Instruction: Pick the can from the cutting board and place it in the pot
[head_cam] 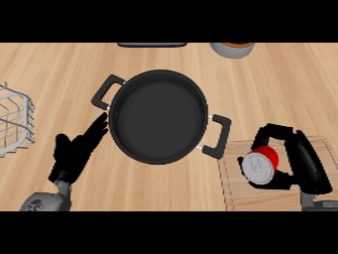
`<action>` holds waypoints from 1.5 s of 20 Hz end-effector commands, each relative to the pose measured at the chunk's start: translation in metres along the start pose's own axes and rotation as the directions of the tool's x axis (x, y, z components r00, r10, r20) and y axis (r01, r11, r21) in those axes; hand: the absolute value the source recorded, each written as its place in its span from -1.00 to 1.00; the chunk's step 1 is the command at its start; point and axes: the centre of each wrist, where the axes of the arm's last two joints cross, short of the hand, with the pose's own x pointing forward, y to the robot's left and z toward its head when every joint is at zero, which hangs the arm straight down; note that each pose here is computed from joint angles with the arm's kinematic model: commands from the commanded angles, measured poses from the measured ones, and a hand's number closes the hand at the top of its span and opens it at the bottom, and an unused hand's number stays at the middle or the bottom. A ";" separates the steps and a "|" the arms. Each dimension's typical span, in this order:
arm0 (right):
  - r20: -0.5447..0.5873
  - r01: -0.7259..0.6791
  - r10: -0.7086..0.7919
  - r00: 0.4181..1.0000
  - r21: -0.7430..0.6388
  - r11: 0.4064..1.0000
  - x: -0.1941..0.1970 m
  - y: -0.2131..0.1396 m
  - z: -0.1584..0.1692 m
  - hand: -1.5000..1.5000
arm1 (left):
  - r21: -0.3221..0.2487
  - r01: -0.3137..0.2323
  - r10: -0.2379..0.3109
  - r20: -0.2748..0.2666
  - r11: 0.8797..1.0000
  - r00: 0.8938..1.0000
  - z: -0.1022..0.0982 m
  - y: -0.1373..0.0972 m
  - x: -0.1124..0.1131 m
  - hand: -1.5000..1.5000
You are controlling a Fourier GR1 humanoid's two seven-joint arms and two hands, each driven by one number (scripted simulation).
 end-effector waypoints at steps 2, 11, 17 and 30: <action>-0.015 -0.106 0.106 0.994 0.011 0.994 0.053 -0.012 -0.038 1.00 | -0.019 0.001 -0.001 0.002 1.000 1.000 0.005 0.003 -0.008 0.00; -0.031 -0.249 0.257 0.966 0.165 0.955 0.116 0.048 -0.111 1.00 | -0.028 0.008 -0.008 0.002 1.000 1.000 -0.015 -0.012 0.007 0.00; -0.024 -0.324 0.338 0.941 0.230 0.918 0.135 0.086 -0.156 1.00 | -0.014 0.006 -0.006 -0.003 1.000 1.000 0.002 -0.002 -0.001 0.00; -0.145 -0.561 0.757 0.637 0.586 0.584 0.114 0.145 -0.183 1.00 | -0.049 0.025 -0.024 0.013 0.999 1.000 -0.014 -0.001 0.005 0.00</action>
